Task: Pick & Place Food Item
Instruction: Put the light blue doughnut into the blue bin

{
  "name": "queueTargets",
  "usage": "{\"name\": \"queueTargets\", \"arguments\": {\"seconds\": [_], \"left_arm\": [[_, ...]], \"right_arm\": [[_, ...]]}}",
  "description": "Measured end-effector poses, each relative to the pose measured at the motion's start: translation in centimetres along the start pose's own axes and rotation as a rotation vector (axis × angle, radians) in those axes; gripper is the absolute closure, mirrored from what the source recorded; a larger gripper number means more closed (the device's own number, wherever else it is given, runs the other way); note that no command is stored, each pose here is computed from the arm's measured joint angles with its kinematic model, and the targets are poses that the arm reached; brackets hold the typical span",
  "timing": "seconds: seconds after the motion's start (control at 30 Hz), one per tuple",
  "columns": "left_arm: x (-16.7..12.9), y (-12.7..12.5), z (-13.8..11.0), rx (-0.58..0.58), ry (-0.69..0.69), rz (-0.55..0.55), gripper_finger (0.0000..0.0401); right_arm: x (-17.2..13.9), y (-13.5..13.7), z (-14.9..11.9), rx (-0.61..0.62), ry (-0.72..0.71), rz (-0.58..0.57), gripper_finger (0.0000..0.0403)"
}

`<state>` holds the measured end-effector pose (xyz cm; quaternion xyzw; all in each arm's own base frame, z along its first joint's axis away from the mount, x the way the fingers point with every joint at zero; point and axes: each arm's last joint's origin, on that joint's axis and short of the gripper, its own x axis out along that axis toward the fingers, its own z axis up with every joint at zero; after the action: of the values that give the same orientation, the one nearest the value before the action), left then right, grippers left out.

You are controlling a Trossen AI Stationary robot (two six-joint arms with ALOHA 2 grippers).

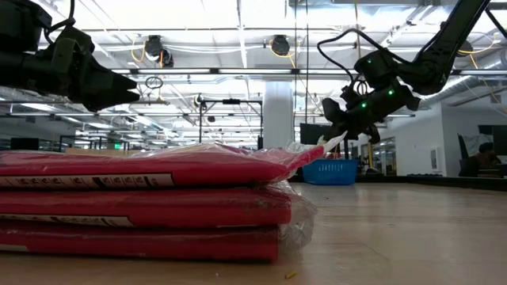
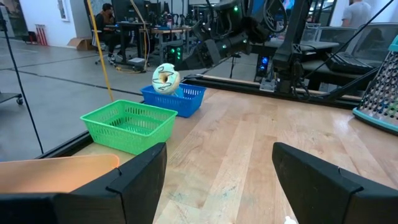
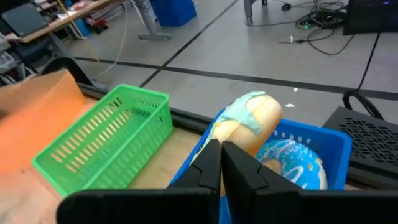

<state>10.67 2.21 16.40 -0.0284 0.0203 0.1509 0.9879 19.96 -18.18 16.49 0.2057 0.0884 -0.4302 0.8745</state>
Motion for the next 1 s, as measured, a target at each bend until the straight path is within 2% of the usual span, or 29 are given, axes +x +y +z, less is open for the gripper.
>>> {"name": "queueTargets", "arguments": {"seconds": [0.33,0.63,0.83,1.0], "left_arm": [[0.0,0.0,0.0,0.0,0.0,0.0,0.0105],[0.0,0.0,0.0,0.0,0.0,0.0,0.0105],[0.0,0.0,0.0,0.0,0.0,0.0,0.0105],[0.0,0.0,0.0,0.0,0.0,0.0,0.0105]], "right_arm": [[1.0,0.2,-1.6,-0.01,0.044,0.004,0.0403],[1.1,0.0,-1.6,-0.058,0.033,-0.026,0.0399],[1.1,0.0,-1.6,-0.096,0.034,-0.026,0.0373],[1.1,0.0,-1.5,-0.121,0.02,-0.042,0.0329]]}}
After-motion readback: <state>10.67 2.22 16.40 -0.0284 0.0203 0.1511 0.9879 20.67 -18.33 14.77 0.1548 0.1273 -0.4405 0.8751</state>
